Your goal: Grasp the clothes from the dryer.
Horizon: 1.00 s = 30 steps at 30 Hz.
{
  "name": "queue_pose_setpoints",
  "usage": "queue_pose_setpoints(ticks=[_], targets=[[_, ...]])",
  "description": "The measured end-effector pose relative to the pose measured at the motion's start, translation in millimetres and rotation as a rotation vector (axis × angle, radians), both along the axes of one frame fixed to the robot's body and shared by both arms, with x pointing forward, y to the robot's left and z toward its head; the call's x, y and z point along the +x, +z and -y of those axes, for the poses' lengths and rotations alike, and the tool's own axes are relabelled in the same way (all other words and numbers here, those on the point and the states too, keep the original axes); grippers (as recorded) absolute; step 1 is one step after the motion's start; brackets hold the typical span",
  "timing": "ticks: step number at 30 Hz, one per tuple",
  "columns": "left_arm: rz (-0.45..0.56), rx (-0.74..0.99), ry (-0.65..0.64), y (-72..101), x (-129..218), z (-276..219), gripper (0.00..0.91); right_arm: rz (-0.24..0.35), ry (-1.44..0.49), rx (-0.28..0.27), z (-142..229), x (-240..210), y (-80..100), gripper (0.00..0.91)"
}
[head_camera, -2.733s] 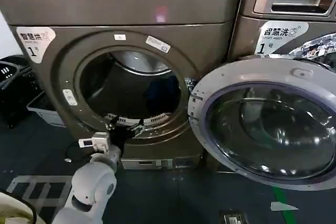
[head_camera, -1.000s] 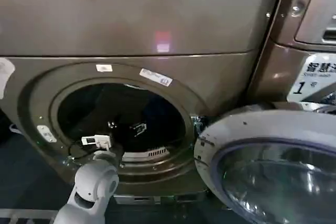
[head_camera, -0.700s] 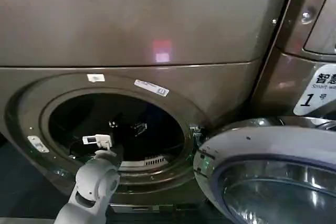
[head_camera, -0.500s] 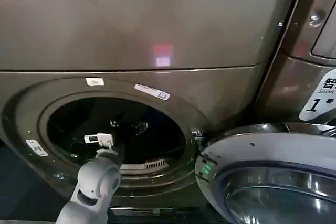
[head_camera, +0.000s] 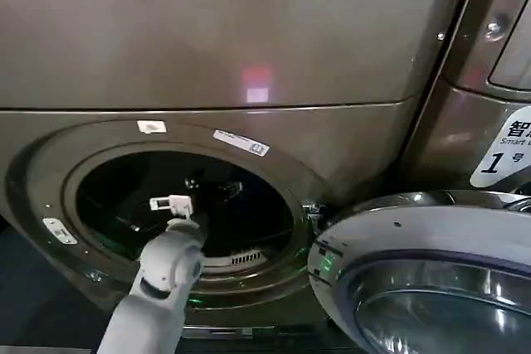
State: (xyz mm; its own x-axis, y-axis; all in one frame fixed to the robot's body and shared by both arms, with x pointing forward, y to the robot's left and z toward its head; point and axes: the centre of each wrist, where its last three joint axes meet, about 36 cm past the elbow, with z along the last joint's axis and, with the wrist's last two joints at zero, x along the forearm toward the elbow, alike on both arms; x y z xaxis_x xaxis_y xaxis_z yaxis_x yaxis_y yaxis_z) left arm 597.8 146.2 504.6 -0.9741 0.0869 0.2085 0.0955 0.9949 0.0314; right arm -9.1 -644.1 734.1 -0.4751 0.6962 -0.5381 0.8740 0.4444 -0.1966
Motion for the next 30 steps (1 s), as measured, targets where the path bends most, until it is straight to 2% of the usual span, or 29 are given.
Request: queue_pose_setpoints(ticks=[12, 30], targets=[[0.002, 0.015, 0.005, 1.9, 57, 3, 0.907, 0.009, 0.001, 0.002, 2, 0, -1.2, 0.907], [-0.023, 0.052, -0.032, -0.5, 115, 7, 0.907, 0.021, 0.008, 0.007, 3, -2, -1.7, 0.907]])
